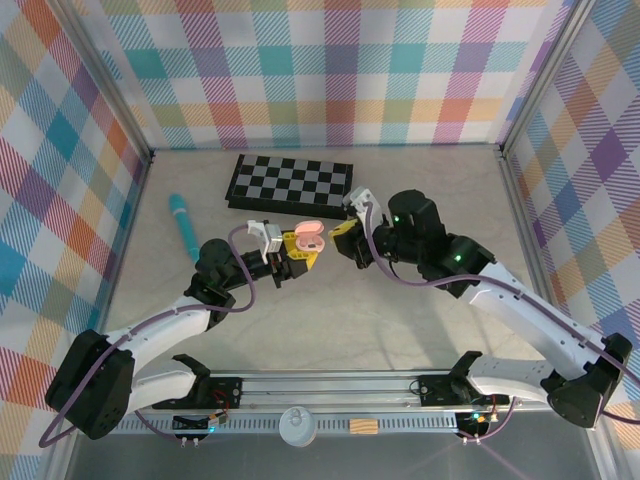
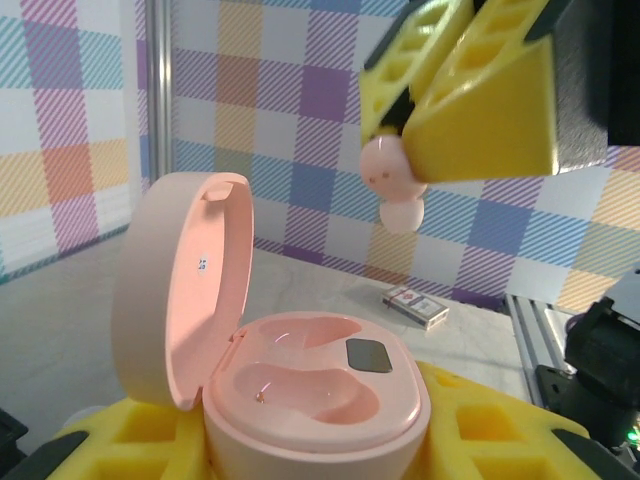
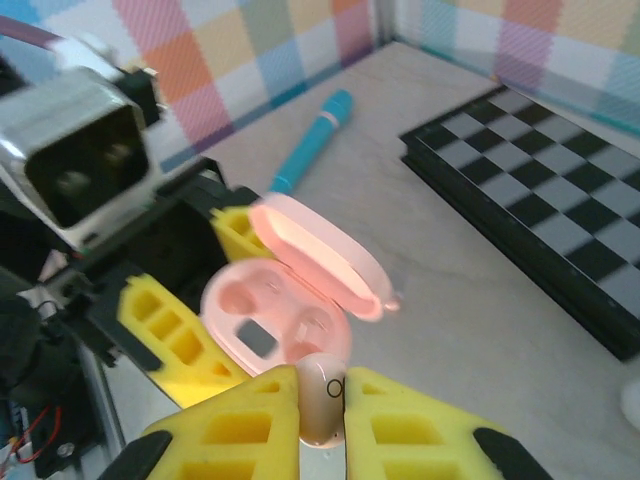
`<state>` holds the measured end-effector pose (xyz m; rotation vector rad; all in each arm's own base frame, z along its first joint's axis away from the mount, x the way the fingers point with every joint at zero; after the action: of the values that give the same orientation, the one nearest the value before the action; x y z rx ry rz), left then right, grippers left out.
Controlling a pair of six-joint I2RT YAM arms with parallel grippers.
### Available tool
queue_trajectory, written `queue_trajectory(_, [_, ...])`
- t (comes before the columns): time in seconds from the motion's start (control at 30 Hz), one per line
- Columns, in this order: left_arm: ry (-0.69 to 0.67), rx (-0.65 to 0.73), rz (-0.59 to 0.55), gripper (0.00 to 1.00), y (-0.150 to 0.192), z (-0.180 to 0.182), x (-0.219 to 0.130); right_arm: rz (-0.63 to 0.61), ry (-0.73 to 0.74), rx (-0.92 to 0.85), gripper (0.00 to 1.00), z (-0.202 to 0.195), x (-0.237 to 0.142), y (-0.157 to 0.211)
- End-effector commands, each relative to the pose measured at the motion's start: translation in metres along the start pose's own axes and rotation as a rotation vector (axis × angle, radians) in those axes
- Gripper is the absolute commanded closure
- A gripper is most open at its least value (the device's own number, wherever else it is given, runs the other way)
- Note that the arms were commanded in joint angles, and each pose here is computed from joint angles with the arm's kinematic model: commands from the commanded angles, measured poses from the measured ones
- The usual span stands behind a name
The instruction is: Insert the wireless bluetooth earbuds into the charging case
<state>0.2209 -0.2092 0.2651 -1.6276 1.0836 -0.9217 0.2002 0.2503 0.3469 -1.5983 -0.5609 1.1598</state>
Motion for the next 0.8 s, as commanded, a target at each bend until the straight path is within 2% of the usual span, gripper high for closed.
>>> queue_trajectory(0.0, [0.069,0.037,-0.043,0.67,-0.020,-0.009,0.001,-0.056,-0.102,-0.086,0.86,0.010,0.005,-0.018])
queue_trajectory(0.33, [0.085,0.038,-0.064,0.67,-0.026,-0.012,0.000,-0.003,-0.139,-0.087,0.86,0.010,0.022,-0.009])
queue_trajectory(0.77, [0.081,0.045,-0.084,0.67,-0.030,-0.012,0.000,0.075,-0.069,-0.093,0.86,0.002,0.025,0.005])
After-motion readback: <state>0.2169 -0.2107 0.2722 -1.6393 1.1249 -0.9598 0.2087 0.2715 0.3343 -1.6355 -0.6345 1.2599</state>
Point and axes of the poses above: each hand's point on the last joint's axis, 136 mm out from that joint toward the fingers, its own x axis out along the fingers, its own z axis along the line the jaws close on, y = z × x, the point moved 6 cm from there along -x, back along the fingers, and after that the axes turned 10 degrees about -x, right-handed, at the moved point
